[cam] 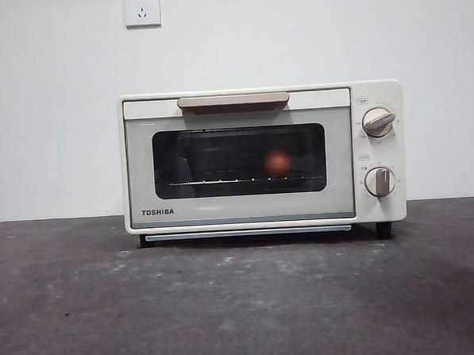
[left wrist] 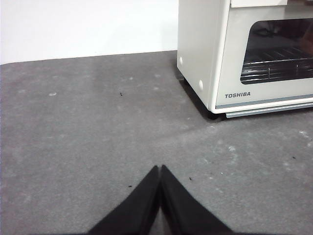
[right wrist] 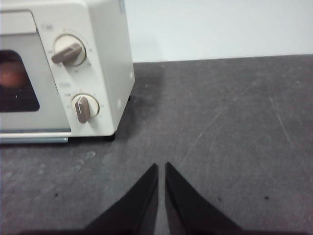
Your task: Eggoven
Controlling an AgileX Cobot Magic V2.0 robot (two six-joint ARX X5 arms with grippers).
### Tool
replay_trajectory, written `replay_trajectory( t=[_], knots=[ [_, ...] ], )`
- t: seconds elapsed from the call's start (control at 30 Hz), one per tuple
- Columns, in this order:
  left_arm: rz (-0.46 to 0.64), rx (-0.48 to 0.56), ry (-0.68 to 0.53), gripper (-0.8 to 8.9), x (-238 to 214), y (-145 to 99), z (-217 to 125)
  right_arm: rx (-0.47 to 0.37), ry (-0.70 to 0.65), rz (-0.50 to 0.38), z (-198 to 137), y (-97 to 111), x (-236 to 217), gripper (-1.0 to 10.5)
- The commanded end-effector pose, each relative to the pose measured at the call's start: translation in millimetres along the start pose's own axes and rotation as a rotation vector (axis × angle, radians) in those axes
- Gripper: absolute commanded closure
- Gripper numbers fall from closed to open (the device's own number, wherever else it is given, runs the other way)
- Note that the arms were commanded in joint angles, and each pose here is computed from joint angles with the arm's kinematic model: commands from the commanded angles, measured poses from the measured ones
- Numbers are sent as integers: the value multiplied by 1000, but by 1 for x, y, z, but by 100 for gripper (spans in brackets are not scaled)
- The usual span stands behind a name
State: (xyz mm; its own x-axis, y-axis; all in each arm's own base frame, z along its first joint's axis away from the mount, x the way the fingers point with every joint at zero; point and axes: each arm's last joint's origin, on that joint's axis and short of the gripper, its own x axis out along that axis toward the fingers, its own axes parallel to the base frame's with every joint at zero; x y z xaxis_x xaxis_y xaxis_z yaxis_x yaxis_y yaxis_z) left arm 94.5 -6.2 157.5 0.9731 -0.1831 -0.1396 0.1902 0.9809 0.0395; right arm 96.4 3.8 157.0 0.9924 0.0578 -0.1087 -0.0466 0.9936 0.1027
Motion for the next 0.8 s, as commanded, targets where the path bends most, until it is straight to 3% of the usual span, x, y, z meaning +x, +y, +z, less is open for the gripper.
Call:
replay_trajectory(
  t=[0.03, 0.8],
  knots=[
    [0, -5, 19, 806, 3, 0, -8, 1, 35, -1, -5, 0, 0, 943],
    [0, -5, 18, 806, 3, 0, -8, 4, 42, -5, -5, -1, 0, 943]
  ],
)
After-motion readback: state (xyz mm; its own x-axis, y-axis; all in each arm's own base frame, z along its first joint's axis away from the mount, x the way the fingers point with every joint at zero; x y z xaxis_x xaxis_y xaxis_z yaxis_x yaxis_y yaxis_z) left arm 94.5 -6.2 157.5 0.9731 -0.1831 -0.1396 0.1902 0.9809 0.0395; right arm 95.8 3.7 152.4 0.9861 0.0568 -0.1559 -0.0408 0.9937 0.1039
